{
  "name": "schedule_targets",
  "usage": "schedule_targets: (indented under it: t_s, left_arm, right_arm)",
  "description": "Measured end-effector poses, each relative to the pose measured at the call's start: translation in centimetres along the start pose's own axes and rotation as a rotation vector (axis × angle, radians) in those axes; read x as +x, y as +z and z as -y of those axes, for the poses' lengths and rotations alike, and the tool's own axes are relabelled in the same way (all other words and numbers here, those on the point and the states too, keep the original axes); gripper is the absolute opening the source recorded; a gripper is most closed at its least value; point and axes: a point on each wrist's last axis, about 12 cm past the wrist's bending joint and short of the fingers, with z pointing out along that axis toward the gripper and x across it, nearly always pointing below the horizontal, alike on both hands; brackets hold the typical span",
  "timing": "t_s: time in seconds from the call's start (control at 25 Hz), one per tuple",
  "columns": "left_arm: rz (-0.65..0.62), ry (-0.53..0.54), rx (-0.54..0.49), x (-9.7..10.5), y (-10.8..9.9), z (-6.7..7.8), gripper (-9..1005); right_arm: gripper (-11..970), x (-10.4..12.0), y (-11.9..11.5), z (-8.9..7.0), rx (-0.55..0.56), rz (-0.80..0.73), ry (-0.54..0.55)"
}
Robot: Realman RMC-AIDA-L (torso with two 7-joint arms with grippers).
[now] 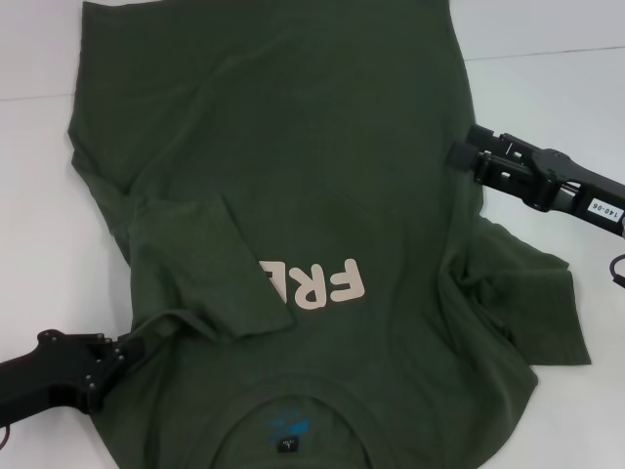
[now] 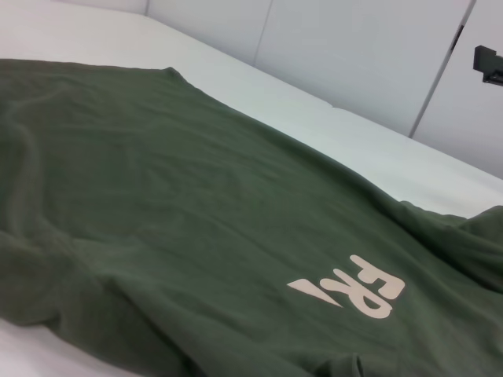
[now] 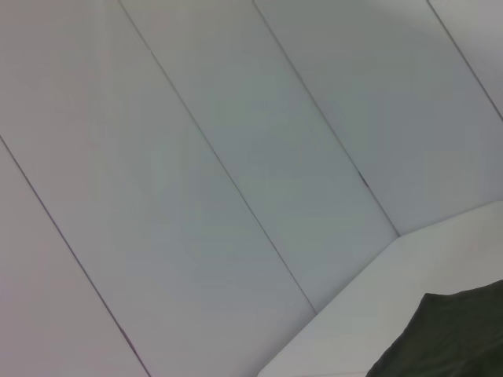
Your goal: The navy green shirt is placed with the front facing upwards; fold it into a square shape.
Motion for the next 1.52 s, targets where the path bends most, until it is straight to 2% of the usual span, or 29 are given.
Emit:
schedule_targets:
  t_s: [0.2,0.48,0.88,1.2,1.4,1.52]
  left_arm:
    - [0.012,0.004,0.038,-0.3,0.1,0.3,-1]
    - [0.037,0.004,0.123,-0.7,0.1,1.2,0]
    - [-0.012,-0.006,0.147,0.1,1.4,1.8,0]
    - [0.001,-0.024,0.077,0.3,1.3,1.1,1]
    - [0.058,-0.054,-0.028,0.2,0.7,0.0,109]
    - [0.081,-0.063,-0.081,0.2,0.3,-0.6,220]
  right_arm:
    - [868,0.0,0.0,0.0,0.0,0.0,0.0]
    - [823,0.1,0.0,0.0,0.004,0.0,0.001]
    - [816,0.2,0.1,-0.1,-0.004,-0.002,0.001]
    - [816,0.2,0.1,-0.2,-0.008,-0.004,0.003]
    - [817,0.3,0.2,-0.2,-0.009,-0.004,0.005]
    - [817,0.3,0.2,-0.2,-0.009,-0.004,0.005]
